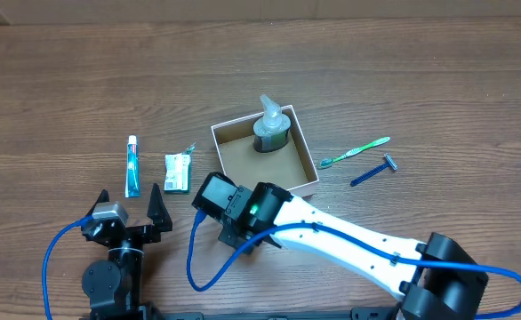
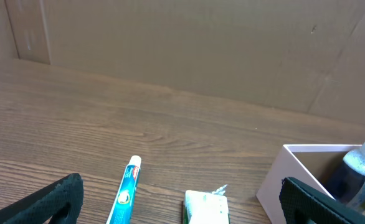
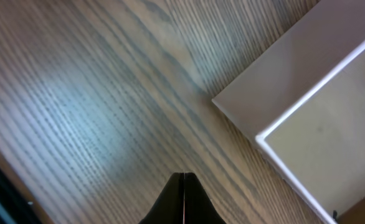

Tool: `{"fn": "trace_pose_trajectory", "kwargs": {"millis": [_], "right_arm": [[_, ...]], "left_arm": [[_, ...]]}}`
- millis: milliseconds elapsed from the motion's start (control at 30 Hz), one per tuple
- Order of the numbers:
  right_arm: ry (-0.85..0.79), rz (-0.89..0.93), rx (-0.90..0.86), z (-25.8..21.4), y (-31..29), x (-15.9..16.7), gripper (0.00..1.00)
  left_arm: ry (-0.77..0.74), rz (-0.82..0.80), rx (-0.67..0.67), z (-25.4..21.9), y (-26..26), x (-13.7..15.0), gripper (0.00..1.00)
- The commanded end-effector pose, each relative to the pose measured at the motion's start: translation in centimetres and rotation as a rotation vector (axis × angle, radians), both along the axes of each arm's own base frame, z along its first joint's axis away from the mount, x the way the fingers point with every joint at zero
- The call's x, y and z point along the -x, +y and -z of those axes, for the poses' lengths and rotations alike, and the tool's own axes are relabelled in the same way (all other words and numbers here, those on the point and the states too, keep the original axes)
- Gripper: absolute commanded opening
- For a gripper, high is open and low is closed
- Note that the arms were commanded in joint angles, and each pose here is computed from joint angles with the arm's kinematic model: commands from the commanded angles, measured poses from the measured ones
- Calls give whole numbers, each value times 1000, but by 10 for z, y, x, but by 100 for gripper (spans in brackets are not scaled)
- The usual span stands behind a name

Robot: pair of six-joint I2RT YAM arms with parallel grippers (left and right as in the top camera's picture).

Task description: Pack container

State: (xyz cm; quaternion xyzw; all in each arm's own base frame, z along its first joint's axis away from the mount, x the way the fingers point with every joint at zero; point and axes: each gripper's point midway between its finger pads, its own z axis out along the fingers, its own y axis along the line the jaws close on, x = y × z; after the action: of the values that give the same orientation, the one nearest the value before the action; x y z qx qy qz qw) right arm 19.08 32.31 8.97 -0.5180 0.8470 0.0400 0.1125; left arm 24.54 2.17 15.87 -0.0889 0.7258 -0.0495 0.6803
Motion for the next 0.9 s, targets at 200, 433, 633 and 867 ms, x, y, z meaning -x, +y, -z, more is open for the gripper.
{"fn": "trace_pose_trajectory", "kwargs": {"millis": [200,433,633,867], "right_arm": [[-27,48,-22,6,-8,-37,4],[-42,59,-90,2,2,-49,4],[-70,60,-164,-5,18,-57,4],[-113,104,-241,-14,30,-73,4]], "left_arm": [[-7,8,16,-1,-1,0,100],[-7,8,16,-1,-1,0,100],[-7,8,16,-1,-1,0,100],[-7,8,16,-1,-1,0,100]]}}
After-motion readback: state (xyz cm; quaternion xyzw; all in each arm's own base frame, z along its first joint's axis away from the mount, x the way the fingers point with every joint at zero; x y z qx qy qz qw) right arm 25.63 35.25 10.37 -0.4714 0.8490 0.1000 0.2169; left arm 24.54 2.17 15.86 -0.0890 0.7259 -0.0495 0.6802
